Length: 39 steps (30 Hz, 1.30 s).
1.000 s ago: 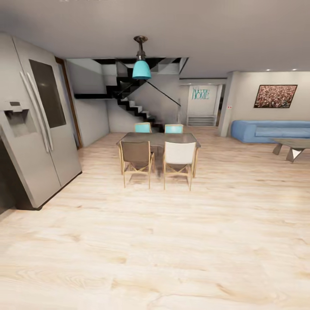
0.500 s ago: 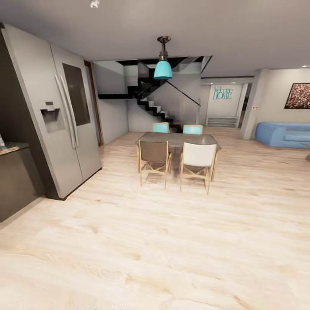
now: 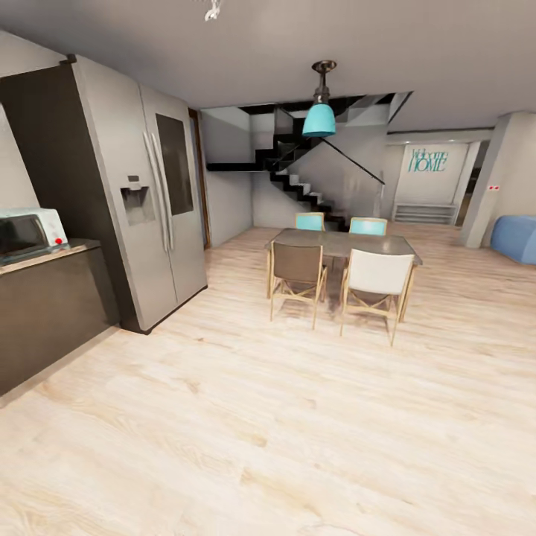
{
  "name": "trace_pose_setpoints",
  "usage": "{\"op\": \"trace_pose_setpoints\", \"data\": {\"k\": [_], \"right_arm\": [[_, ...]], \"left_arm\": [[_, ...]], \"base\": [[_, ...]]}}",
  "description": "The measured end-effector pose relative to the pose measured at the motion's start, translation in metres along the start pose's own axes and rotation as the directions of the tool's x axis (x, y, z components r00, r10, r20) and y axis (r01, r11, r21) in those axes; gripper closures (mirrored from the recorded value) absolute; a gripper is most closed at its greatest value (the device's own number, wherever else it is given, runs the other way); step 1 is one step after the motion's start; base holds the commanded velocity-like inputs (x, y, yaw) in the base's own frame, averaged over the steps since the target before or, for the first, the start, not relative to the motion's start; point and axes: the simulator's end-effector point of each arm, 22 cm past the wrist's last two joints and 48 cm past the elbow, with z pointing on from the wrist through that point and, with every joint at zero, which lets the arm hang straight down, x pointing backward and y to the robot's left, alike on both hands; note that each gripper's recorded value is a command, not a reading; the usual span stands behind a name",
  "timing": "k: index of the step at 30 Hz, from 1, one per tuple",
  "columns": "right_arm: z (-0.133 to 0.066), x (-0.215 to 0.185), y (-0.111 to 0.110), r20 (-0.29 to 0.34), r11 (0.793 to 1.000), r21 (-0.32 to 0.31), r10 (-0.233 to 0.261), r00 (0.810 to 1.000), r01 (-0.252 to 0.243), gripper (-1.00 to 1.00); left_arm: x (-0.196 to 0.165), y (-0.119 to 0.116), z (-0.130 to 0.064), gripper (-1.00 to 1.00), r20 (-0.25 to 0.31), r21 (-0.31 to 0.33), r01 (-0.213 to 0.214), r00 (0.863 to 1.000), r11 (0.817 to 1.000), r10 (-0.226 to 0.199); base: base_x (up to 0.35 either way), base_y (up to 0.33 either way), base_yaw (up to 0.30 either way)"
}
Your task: In the kitchen, take the popcorn bag from the countertop, put it into the microwave, and heat it until the popcorn is cooked so the cooked popcorn ends up inside the bag.
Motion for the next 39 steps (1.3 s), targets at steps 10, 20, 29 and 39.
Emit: {"op": "trace_pose_setpoints", "data": {"k": [10,20,29,39], "right_arm": [[0.0000,0.0001,-0.0001,0.000,1.000,0.000,0.000,1.000,0.000,-1.00],[0.0000,-0.0002,-0.0001,0.000,1.000,0.000,-0.001,1.000,0.001,-1.00],[0.0000,-0.0001,0.0000,0.000,1.000,0.000,-0.001,1.000,0.001,-1.00],[0.0000,-0.0003,-0.0001,0.000,1.000,0.000,-0.001,1.000,0.001,-1.00]], "left_arm": [[0.0001,0.0000,0.0000,-1.00,0.000,0.000,0.000,1.000,1.000,0.000],[0.0001,0.0000,0.0000,-1.00,0.000,0.000,0.000,1.000,1.000,0.000],[0.0001,0.0000,0.0000,-1.00,0.000,0.000,0.000,1.000,1.000,0.000],[0.0000,0.0000,0.0000,-1.00,0.000,0.000,0.000,1.000,1.000,0.000]], "base": [[0.000,0.000,0.280],[0.000,0.000,0.277],[0.000,0.000,0.276],[0.000,0.000,0.275]]}}
